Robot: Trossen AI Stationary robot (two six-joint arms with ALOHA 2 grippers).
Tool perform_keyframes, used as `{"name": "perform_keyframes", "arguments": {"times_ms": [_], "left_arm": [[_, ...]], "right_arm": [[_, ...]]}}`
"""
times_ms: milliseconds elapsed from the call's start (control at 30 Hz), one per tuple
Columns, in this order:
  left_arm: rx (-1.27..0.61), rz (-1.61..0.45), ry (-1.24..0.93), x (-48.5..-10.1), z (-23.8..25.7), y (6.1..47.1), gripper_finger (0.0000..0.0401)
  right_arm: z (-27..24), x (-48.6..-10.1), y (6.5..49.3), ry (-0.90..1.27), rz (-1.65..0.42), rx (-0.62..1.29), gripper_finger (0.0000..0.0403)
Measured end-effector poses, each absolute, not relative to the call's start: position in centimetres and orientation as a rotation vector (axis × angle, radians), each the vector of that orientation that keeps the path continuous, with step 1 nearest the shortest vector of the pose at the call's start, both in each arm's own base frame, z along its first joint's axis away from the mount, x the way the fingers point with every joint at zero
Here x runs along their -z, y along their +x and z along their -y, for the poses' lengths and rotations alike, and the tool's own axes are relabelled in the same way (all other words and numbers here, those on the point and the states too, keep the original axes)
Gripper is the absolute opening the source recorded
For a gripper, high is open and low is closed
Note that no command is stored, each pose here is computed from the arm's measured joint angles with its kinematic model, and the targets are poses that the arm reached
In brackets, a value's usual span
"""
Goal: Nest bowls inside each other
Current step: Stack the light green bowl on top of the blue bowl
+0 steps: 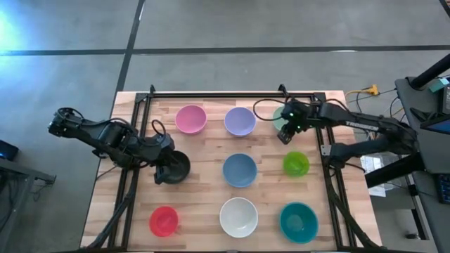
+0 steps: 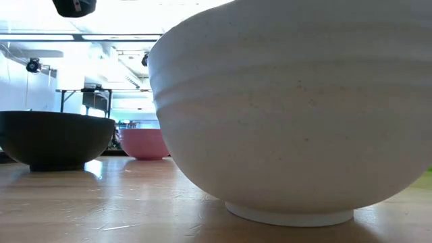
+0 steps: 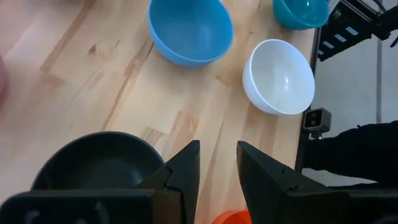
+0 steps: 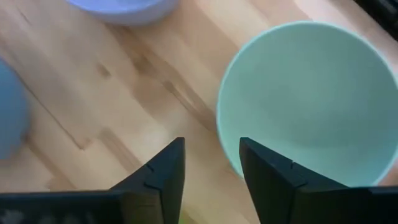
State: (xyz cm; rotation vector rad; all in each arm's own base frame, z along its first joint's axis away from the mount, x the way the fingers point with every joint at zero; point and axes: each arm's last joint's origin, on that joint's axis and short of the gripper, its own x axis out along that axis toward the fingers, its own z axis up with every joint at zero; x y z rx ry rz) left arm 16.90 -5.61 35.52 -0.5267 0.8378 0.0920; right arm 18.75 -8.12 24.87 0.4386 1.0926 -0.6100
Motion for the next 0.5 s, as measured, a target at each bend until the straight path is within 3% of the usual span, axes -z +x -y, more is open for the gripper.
{"name": "perform_keyframes", "arguments": {"times_ms": [500], "left_arm": [[-0.064, -0.851, -0.562, -35.5, 6.1, 16.8, 0.009]], "right_arm": [[11.0, -20.7, 24.0, 0.343, -1.41, 0.495, 0.0144]]}}
